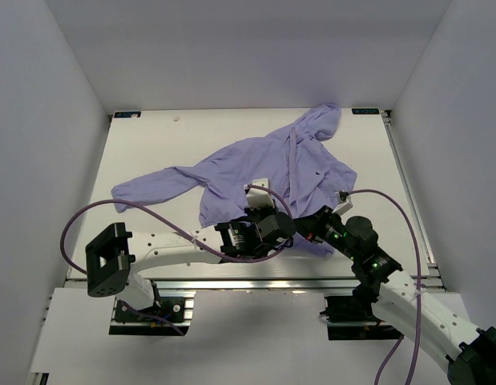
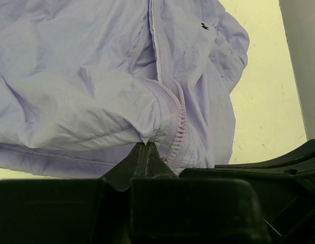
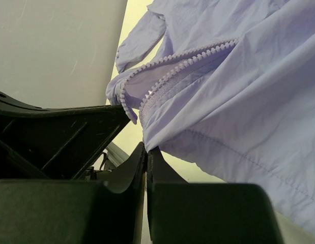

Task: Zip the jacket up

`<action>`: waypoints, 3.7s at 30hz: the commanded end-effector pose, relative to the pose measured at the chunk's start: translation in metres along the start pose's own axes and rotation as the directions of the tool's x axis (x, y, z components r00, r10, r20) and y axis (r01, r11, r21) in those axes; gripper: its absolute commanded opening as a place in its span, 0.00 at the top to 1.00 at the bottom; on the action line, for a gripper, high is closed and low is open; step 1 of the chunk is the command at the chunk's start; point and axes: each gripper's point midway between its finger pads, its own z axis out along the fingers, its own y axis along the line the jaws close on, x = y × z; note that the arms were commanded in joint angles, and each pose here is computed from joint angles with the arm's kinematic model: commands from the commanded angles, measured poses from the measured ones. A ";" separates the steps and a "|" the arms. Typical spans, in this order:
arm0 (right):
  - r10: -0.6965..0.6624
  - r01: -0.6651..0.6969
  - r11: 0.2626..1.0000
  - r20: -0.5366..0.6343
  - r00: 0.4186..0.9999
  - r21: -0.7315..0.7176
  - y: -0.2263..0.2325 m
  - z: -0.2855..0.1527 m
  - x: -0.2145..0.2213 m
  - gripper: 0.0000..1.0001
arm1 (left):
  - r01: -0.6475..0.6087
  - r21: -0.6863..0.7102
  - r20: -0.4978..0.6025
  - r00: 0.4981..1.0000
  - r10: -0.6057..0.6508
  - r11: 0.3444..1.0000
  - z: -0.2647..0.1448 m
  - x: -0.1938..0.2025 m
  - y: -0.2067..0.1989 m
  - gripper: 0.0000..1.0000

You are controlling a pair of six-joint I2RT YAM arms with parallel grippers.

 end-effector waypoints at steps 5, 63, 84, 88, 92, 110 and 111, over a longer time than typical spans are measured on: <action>-0.023 0.026 0.997 0.038 0.999 -0.069 0.016 -0.001 -0.009 1.00 | 0.049 0.027 0.021 0.999 -0.049 0.998 -0.009 -0.015 -0.005 1.00; -0.094 0.106 0.988 0.108 0.990 -0.109 0.038 -0.001 -0.032 1.00 | 0.048 0.154 -0.028 0.999 -0.044 0.987 -0.023 -0.003 0.005 1.00; -0.004 0.246 0.910 -0.585 0.811 0.334 -0.096 -0.039 0.092 0.92 | -0.159 0.044 -0.266 0.950 0.165 0.986 -0.023 0.064 0.062 1.00; -0.039 0.261 0.922 -0.603 0.797 0.286 -0.095 -0.037 0.096 0.77 | -0.170 0.051 -0.304 0.936 0.178 0.984 -0.027 0.073 0.067 1.00; -0.073 0.276 0.927 -0.601 0.796 0.253 -0.093 -0.035 0.096 0.63 | -0.164 0.061 -0.300 0.938 0.175 0.984 -0.027 0.071 0.064 1.00; -0.127 0.363 0.847 -0.516 0.847 0.388 -0.076 -0.008 0.085 0.46 | -0.152 0.052 -0.287 0.944 0.161 0.987 -0.029 0.067 0.068 1.00; -0.129 0.373 0.833 -0.514 0.848 0.408 -0.078 -0.008 0.085 0.45 | -0.140 0.046 -0.285 0.947 0.147 0.989 -0.030 0.066 0.069 1.00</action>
